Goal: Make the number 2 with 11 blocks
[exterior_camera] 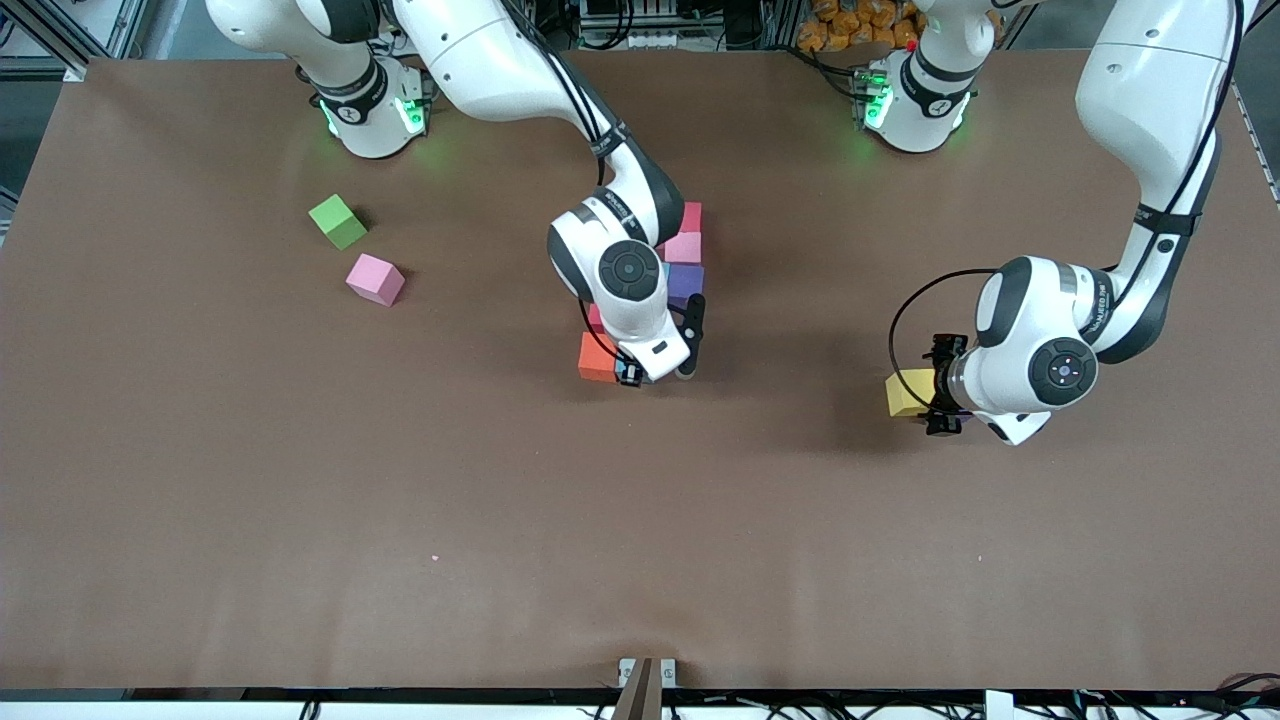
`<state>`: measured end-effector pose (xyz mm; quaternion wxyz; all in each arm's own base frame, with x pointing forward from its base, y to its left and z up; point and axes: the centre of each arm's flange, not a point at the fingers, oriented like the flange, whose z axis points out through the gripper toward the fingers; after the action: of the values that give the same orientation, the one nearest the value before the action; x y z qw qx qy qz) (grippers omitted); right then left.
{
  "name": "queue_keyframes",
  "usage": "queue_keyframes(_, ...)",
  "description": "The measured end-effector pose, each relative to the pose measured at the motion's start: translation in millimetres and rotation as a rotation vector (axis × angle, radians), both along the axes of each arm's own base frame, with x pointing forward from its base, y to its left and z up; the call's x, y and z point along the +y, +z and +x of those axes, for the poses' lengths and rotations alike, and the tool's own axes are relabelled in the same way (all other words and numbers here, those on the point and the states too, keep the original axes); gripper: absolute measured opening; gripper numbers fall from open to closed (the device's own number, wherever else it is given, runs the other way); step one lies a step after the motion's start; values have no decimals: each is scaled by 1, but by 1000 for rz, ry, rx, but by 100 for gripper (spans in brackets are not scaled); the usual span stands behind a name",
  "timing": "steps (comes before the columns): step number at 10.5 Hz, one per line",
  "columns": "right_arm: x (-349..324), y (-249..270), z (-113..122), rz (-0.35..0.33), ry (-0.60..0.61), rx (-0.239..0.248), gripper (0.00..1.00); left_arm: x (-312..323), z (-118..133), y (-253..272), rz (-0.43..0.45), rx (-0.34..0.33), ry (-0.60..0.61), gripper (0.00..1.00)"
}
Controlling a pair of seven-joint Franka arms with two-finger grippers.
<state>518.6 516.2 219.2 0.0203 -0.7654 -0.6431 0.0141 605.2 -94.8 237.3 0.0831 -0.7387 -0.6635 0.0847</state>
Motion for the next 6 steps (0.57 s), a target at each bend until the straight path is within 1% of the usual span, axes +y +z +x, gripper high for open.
queue_keyframes(2, 2, 3, 1, 5, 1, -4, 100, -1, -1, -4, 0, 8, -1, 100)
queue_keyframes(4, 6, 13, 2, 18, 4, -13, 100, -3, -4, -13, -1, 24, -3, 100)
queue_keyframes(6, 8, 37, 2, 22, 3, 1, 100, -6, -7, -24, -2, 43, -7, 100)
